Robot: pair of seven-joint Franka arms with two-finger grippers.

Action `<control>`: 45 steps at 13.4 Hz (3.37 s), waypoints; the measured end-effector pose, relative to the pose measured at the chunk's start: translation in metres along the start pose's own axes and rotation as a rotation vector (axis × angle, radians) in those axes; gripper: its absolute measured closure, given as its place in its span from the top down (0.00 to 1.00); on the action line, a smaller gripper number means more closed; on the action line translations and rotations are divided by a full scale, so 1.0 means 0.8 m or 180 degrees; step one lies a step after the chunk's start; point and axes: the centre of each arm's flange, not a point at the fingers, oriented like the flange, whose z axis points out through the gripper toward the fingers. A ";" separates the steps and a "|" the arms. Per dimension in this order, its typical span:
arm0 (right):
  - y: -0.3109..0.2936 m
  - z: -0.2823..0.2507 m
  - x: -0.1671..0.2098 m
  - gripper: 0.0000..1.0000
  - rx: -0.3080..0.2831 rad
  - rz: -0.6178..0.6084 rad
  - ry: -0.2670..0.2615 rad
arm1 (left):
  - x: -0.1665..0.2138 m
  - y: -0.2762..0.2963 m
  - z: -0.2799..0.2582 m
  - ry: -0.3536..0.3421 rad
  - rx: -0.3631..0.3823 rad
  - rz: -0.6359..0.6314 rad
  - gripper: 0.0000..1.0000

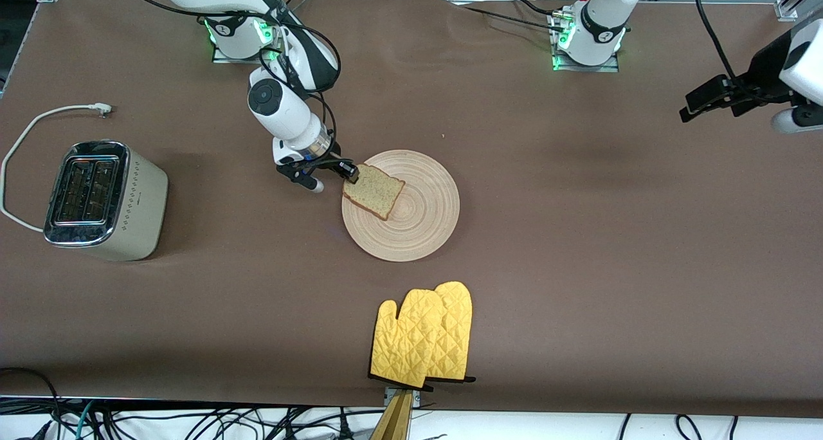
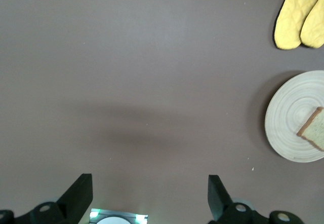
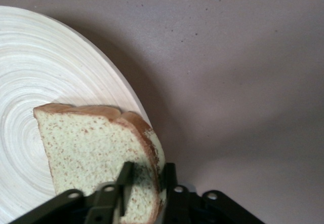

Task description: Move plate and put bread in toaster

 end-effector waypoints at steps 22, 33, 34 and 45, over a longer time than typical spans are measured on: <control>0.116 -0.391 0.300 0.05 -0.1491 -0.0897 -0.0376 | -0.004 0.010 -0.006 0.0039 0.0033 0.0050 1.00; 0.242 -0.446 0.397 0.05 -0.2814 -0.1452 -0.0324 | -0.003 0.010 -0.006 0.0039 0.0032 0.0049 1.00; 0.250 -0.434 0.406 0.05 -0.2825 -0.1444 -0.0340 | -0.003 0.010 -0.006 0.0039 0.0032 0.0049 1.00; 0.243 -0.390 0.425 0.40 -0.2833 -0.1559 -0.0320 | -0.002 0.006 -0.007 0.0040 0.0030 0.0029 1.00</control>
